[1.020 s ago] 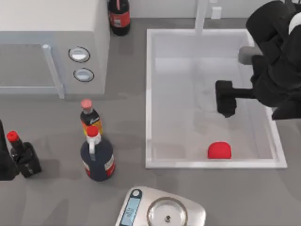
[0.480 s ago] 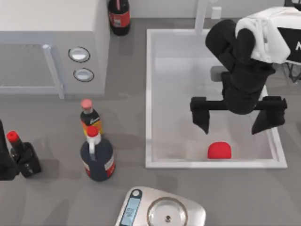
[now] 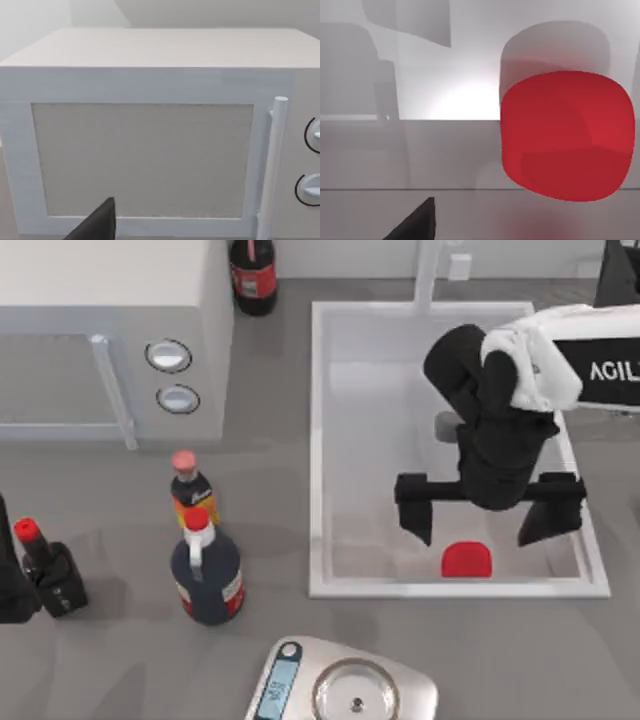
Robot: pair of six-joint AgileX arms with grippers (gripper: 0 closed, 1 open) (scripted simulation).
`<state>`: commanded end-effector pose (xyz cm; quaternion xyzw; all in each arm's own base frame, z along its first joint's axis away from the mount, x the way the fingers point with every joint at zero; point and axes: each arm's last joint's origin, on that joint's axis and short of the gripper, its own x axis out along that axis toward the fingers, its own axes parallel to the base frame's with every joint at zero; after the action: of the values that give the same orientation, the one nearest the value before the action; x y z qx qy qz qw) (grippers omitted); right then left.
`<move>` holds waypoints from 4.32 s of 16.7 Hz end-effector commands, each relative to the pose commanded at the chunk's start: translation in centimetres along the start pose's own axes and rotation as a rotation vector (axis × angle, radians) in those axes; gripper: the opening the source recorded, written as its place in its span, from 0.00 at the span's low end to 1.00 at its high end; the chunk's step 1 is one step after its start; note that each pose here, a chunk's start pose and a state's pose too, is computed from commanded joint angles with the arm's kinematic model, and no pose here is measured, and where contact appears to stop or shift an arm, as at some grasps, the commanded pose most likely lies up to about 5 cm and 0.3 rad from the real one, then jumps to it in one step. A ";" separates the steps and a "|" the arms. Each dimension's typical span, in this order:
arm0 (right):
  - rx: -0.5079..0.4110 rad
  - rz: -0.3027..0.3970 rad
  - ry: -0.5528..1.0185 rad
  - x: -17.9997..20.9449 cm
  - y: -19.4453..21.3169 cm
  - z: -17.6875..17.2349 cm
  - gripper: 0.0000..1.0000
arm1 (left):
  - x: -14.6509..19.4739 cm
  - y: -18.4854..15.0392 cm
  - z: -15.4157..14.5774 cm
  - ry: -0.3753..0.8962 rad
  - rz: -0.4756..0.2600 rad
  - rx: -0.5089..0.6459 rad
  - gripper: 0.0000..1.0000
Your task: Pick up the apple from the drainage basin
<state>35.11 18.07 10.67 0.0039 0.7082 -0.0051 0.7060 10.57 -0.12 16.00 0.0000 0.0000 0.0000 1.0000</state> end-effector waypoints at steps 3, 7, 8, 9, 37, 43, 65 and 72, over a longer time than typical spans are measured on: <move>-0.001 0.007 -0.013 4.7 0.1 0.1 1.00 | 0.0 0.0 0.0 0.000 0.000 0.000 1.00; -0.003 0.004 -0.008 9.5 -0.1 -0.5 1.00 | 0.0 0.0 0.0 0.000 0.000 0.000 1.00; -0.003 0.002 -0.004 10.0 -0.2 -0.6 1.00 | 0.0 0.0 0.0 0.000 0.000 0.000 1.00; -0.003 0.002 -0.003 10.1 -0.2 -0.7 1.00 | 0.0 0.0 0.0 0.000 0.000 0.000 1.00; -0.012 0.005 -0.060 6.2 0.3 0.5 0.00 | 0.0 0.0 0.0 0.000 0.000 0.000 1.00; -0.012 -0.005 -0.042 -2.4 1.4 2.3 0.00 | 0.0 0.0 0.0 0.000 0.000 0.000 1.00; -0.009 -0.006 -0.025 -17.5 -10.4 -1.7 0.00 | 0.0 0.0 0.0 0.000 0.000 0.000 1.00; -0.003 0.001 -0.003 -16.3 -19.4 -6.6 0.00 | 0.0 0.0 0.0 0.000 0.000 0.000 1.00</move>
<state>28.31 -1.19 27.00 0.0035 0.7072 -0.0036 0.7070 10.57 -0.12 16.00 0.0000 0.0000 0.0000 1.0000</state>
